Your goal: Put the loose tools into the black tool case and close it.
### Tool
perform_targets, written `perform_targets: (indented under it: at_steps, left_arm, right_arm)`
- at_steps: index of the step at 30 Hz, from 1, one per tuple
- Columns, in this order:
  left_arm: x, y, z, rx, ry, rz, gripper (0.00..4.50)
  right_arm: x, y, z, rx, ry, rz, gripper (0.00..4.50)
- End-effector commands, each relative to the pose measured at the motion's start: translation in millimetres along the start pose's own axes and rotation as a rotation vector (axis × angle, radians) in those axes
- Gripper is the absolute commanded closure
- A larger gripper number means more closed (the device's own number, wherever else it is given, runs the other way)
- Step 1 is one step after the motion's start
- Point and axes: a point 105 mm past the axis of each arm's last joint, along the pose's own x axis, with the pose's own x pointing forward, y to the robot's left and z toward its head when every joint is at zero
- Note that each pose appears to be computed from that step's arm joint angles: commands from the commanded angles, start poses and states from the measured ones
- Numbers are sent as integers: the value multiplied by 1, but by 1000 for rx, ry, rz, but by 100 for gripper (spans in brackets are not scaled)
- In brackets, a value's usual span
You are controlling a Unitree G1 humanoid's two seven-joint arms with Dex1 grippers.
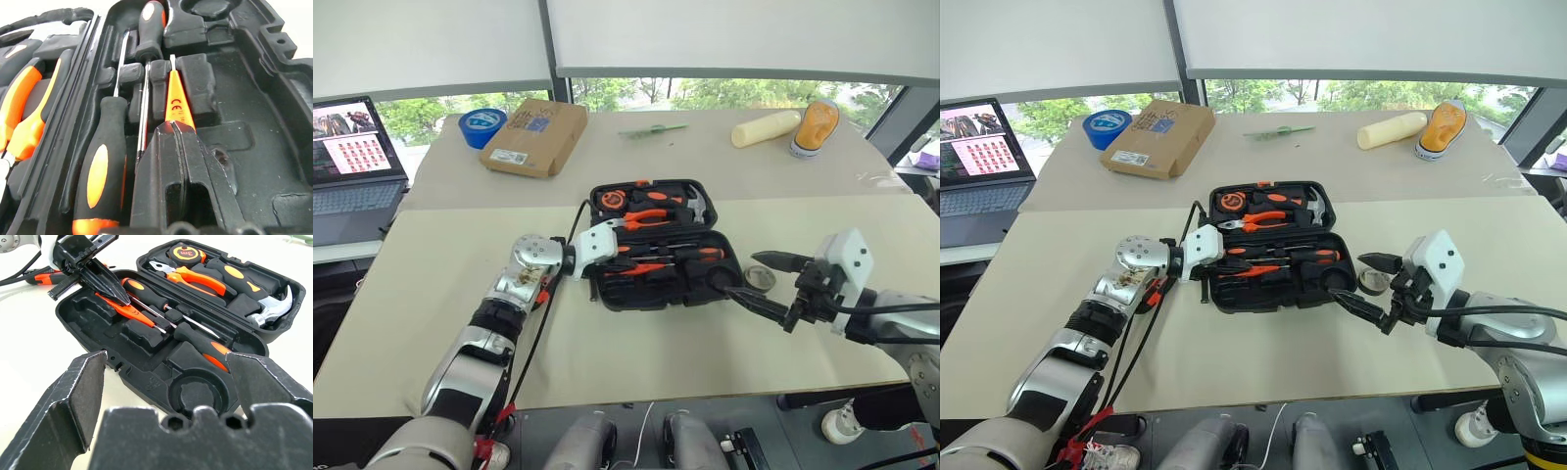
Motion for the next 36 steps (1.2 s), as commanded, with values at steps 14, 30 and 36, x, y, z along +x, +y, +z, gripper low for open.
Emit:
perform_targets:
  at_steps: [14,30,36]
  left_arm:
    - [-35,10,19,-117,-59,-10,344]
    - [-37,18,50,-241,-146,114,120]
    - [-22,19,30,-224,-100,95,365]
  right_arm:
    - [-3,-3,5,-30,-27,-29,0]
    - [5,-11,7,-43,-28,7,0]
    - [1,-9,3,-40,-13,-6,0]
